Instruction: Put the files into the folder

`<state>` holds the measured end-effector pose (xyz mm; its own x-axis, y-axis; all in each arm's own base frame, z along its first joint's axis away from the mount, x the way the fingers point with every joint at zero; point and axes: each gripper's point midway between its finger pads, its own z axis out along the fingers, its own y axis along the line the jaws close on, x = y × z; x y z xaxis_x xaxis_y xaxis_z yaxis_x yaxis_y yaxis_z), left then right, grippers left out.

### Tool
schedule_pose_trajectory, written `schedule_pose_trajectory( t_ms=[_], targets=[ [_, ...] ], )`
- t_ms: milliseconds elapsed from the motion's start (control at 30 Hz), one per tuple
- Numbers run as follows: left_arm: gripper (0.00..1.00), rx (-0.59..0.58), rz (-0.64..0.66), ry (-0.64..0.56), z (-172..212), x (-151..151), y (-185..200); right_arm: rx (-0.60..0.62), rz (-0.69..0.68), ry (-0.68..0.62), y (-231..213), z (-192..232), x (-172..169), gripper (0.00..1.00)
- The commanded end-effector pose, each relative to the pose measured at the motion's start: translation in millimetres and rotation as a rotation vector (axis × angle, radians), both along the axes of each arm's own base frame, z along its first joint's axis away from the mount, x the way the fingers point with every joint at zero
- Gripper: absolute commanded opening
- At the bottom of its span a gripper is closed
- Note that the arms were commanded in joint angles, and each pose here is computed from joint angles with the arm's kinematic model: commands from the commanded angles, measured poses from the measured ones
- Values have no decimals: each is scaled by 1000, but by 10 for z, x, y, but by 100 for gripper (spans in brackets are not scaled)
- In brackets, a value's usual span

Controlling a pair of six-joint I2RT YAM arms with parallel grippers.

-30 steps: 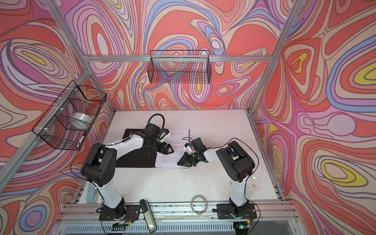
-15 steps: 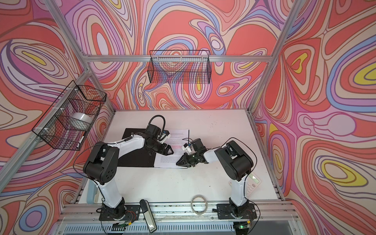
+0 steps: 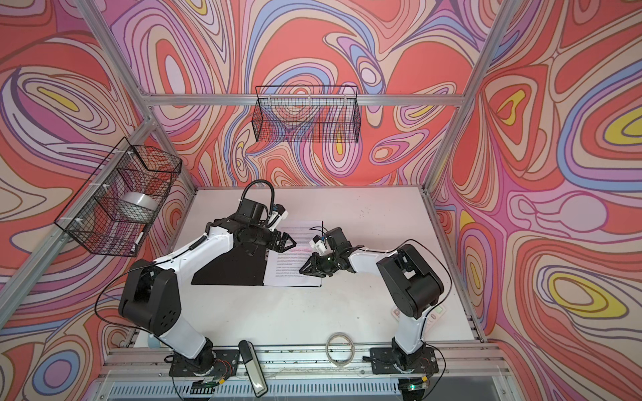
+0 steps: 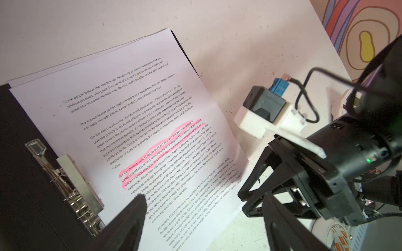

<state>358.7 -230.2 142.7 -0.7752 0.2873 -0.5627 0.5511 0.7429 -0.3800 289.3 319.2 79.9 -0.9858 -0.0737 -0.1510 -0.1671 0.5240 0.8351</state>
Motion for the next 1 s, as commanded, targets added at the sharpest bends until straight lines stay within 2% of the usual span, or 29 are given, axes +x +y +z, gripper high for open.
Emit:
schedule_pose_trajectory(
  t_ms=[0, 333, 633, 733, 967],
  targets=[
    [84, 15, 0, 23, -15, -81, 38, -13, -1, -22, -10, 62, 14, 24],
    [85, 41, 16, 41, -139, -158, 113, -17, -15, 9, -104, -44, -141, 23],
    [96, 35, 53, -26, 162, -94, 191, -49, -17, 58, -145, -338, -201, 22],
    [100, 40, 93, -35, 232, -47, 262, -64, -18, 67, -158, -421, -208, 22],
    [100, 35, 322, 0, 274, 198, 659, -89, -21, 90, -182, -581, -226, 22]
  ],
)
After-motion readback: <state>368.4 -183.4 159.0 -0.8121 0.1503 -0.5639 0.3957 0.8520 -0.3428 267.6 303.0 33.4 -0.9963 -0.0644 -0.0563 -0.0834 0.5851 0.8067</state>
